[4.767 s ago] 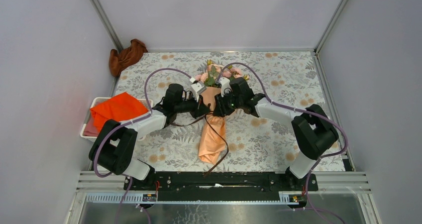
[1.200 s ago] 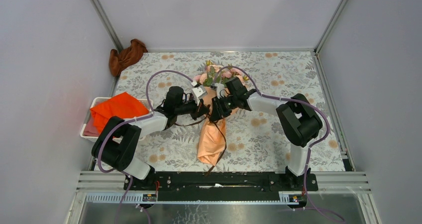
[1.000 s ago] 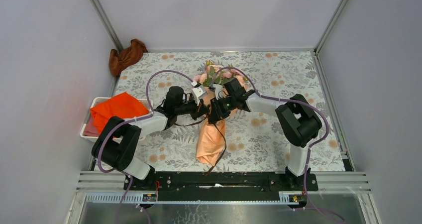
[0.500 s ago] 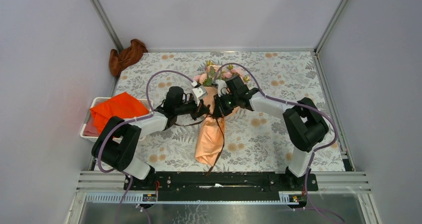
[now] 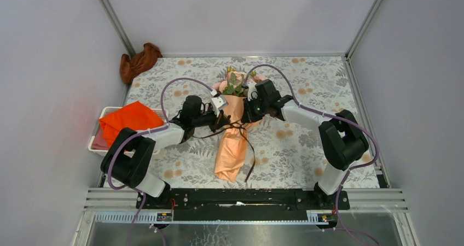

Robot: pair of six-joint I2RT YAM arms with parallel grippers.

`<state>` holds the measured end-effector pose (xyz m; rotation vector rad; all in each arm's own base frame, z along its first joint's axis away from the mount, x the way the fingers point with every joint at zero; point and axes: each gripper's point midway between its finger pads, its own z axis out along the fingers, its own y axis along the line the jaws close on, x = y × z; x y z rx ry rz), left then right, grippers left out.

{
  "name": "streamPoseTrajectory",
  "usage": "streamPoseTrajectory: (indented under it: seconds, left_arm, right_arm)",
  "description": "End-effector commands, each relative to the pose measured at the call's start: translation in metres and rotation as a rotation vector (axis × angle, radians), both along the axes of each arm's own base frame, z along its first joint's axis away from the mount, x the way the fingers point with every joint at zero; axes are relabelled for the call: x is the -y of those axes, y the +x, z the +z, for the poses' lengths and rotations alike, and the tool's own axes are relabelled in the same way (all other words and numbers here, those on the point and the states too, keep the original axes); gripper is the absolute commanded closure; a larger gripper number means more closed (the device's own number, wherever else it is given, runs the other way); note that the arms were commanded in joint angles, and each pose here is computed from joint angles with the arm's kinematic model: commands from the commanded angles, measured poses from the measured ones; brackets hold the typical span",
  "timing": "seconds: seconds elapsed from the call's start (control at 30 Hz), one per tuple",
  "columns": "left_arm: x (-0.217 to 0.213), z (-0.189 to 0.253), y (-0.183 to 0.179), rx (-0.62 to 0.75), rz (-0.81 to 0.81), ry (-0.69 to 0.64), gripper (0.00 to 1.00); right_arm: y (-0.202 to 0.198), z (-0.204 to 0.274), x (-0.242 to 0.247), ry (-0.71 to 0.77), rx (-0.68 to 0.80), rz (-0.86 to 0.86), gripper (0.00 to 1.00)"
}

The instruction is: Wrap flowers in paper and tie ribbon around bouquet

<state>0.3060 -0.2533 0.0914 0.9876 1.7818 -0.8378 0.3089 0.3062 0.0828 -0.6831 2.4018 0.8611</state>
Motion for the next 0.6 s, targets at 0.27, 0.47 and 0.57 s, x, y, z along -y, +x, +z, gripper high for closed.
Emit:
streamPoseTrajectory:
  seconds: [0.27,0.47,0.57]
  left_arm:
    - [-0.016,-0.005,0.029,-0.169,0.287,-0.004,1.0]
    - [-0.041,-0.032,0.042,-0.337,0.533,0.019,1.0]
    - [-0.059,-0.041,0.054,-0.365,0.641,0.049,1.0]
  right_arm:
    - [0.007,0.003,0.044,-0.012,0.031,-0.204,1.0]
    - [-0.018,-0.015,0.057,-0.039,-0.032,-0.203,1.0]
    - [-0.027,-0.027,0.067,-0.054,-0.067,-0.228,1.0]
